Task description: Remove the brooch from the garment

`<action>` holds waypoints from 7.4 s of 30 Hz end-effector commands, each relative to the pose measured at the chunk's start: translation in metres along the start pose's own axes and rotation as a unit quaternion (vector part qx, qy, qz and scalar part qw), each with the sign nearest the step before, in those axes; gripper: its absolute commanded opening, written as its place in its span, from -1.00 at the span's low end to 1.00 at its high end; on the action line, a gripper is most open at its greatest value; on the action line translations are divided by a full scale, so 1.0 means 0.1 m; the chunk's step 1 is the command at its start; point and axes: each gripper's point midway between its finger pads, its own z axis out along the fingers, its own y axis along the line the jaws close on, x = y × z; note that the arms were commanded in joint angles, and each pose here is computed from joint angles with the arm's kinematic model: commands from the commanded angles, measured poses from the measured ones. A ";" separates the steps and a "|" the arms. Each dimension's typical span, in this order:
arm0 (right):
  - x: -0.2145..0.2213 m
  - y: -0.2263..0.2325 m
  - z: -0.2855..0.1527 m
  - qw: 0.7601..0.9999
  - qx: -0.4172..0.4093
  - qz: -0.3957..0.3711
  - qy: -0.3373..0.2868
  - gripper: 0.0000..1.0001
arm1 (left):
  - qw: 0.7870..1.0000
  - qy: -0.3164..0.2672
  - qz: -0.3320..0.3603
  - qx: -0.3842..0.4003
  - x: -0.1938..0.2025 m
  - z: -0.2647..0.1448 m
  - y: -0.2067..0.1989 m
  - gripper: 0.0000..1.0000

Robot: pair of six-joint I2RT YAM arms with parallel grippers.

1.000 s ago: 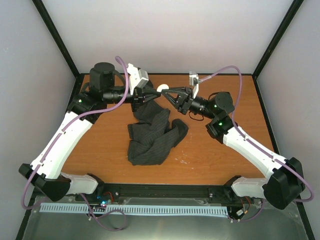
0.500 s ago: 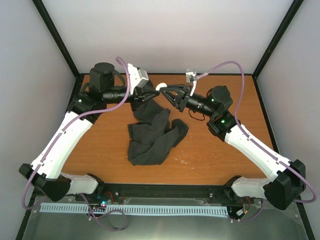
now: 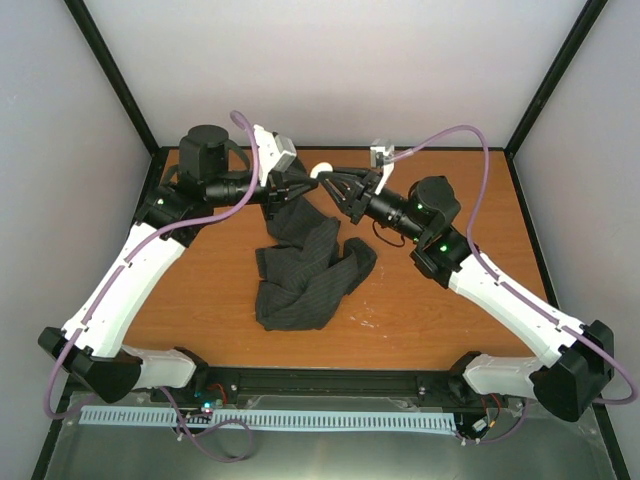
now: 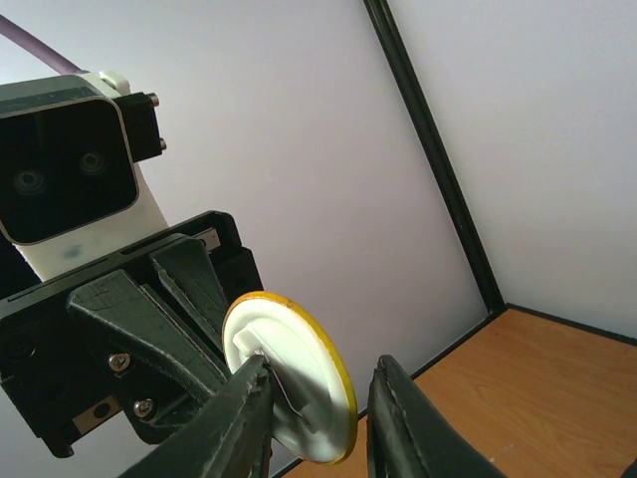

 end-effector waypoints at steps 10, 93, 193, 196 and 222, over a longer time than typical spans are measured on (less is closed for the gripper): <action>-0.27 -0.25 -0.21 0.993 0.082 -0.017 -0.082 -0.41 | 0.996 -0.017 -0.015 0.083 -0.14 -0.04 -0.40 -0.98; 0.82 0.19 -0.15 0.962 -0.059 0.191 0.186 -0.21 | 0.659 -0.031 0.729 -0.180 0.63 -0.33 -0.10 -0.98; 1.80 -3.29 -3.14 0.757 0.602 0.224 0.124 0.29 | 0.922 0.073 -0.187 -0.332 2.50 -1.31 2.71 1.00; 1.61 -3.24 -3.18 0.754 0.617 0.198 0.108 0.98 | 0.922 0.061 -0.171 -0.343 2.41 -1.33 2.79 1.00; 0.98 -3.05 -3.76 0.689 0.720 -0.036 -0.074 1.00 | 0.856 -0.048 -0.112 -0.503 3.05 -1.79 2.69 1.00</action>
